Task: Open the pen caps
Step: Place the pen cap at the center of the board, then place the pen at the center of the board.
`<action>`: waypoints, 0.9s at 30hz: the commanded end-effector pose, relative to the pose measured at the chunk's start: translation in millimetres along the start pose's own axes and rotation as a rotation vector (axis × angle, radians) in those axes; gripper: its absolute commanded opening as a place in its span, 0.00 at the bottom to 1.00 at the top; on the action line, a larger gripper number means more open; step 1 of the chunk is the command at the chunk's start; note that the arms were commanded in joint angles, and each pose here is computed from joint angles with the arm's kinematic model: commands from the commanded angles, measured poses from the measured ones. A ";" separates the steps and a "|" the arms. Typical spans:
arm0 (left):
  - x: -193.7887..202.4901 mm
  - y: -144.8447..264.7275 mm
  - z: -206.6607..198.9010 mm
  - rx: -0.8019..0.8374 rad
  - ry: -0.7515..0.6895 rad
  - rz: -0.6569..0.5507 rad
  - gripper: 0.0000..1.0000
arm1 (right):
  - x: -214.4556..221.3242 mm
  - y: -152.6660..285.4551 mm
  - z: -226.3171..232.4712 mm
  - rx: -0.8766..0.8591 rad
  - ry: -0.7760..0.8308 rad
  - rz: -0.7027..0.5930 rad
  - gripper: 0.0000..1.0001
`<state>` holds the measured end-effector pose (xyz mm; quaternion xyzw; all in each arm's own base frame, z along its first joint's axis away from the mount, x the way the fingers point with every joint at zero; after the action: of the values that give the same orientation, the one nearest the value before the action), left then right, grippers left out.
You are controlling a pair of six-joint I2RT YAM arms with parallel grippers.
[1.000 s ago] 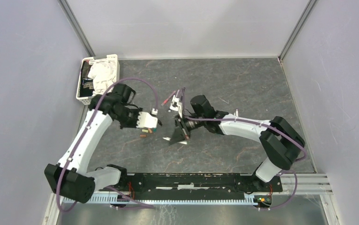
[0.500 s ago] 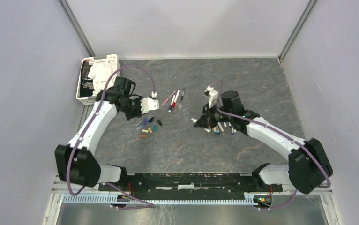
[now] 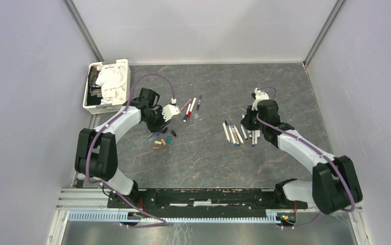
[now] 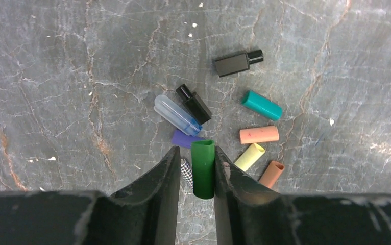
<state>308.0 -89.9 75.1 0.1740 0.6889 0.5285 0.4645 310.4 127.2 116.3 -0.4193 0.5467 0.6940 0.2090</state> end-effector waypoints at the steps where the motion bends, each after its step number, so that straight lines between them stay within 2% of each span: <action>1: -15.6 4.6 7.2 -0.051 0.060 -0.063 0.37 | 0.6 -18.8 -20.6 0.117 0.027 -0.012 0.02; 5: -29.9 22.6 7.2 -0.058 0.082 -0.099 0.46 | 6.0 -31.3 -25.6 0.139 0.048 0.006 0.02; 7: -36.9 33.8 3.8 -0.046 0.100 -0.114 0.60 | 9.3 -36.8 -28.1 0.150 0.055 0.021 0.03; 9: -45.5 44.2 0.4 -0.034 0.111 -0.144 0.66 | 14.5 -42.3 -30.5 0.160 0.062 0.043 0.05; 10: -48.8 48.9 -1.9 -0.026 0.111 -0.156 0.81 | 18.6 -45.5 -31.3 0.163 0.066 0.057 0.05; 11: -51.6 52.9 -4.4 -0.017 0.110 -0.166 0.83 | 21.0 -47.4 -31.4 0.162 0.068 0.068 0.06; 16: -65.6 78.2 -6.2 -0.034 0.129 -0.210 0.86 | 30.4 -54.1 -33.8 0.170 0.080 0.097 0.15; 22: -87.6 114.8 1.6 -0.092 0.187 -0.272 0.87 | 33.8 -55.1 -33.1 0.166 0.082 0.113 0.33; 26: -92.3 136.5 11.4 -0.158 0.232 -0.285 0.90 | 25.1 -48.9 -31.5 0.163 0.062 0.085 0.37; 27: -92.6 142.2 14.9 -0.186 0.235 -0.287 0.95 | 20.5 -46.6 -31.3 0.165 0.056 0.072 0.38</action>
<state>332.0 -105.8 209.8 0.0212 0.7105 0.5156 0.4784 328.5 106.2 40.3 -0.3783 0.6370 0.6528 0.1580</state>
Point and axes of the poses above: each gripper's point midway between its finger pads, its own y axis back along the fingers, its own z axis along the line the jaws close on, x = y × z, the point moved 2 cm from there along y, back along the fingers, and after that the axes turned 15 degrees about y, right-handed, at the moved point
